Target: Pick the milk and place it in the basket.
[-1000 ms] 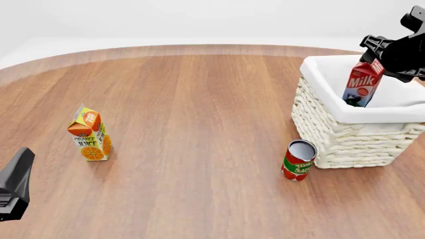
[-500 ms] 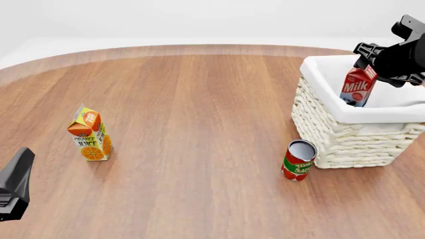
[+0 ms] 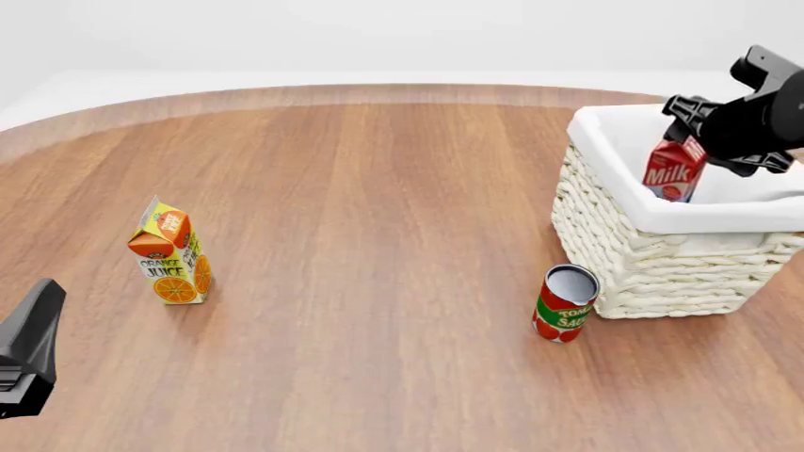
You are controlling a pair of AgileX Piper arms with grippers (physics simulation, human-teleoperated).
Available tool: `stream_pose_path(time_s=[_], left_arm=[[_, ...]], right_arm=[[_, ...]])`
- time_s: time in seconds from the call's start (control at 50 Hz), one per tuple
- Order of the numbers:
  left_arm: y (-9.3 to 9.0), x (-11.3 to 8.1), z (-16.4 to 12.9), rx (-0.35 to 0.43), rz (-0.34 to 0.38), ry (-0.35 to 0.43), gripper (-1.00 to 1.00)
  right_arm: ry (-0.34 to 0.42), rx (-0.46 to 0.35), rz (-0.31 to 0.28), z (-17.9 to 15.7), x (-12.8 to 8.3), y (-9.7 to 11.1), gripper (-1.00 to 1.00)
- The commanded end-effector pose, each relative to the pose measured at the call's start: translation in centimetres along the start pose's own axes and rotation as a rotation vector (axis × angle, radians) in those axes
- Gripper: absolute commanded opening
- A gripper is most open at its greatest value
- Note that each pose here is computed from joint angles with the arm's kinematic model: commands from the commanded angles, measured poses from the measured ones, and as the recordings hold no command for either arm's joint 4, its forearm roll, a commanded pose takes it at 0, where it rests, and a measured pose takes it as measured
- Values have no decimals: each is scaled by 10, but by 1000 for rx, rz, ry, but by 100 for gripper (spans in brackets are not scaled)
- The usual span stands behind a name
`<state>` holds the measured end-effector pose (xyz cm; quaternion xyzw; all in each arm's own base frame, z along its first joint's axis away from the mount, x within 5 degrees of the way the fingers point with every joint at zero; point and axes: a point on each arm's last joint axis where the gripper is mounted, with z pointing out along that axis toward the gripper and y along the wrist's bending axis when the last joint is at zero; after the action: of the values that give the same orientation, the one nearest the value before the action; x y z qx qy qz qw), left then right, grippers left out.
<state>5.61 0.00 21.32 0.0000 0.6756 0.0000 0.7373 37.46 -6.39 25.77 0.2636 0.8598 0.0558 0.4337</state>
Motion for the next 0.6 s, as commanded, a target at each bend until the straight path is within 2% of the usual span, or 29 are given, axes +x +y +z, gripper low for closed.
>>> stream_pose_path(time_s=[0.02, 0.6], left_arm=[[0, 0, 0, 0, 0, 0, 100], [0, 0, 0, 0, 0, 0, 100]], right_arm=[[-24, -8, 10, 0, -3, 0, -100], [-15, 0, 13, 6, 1, -4, -100]])
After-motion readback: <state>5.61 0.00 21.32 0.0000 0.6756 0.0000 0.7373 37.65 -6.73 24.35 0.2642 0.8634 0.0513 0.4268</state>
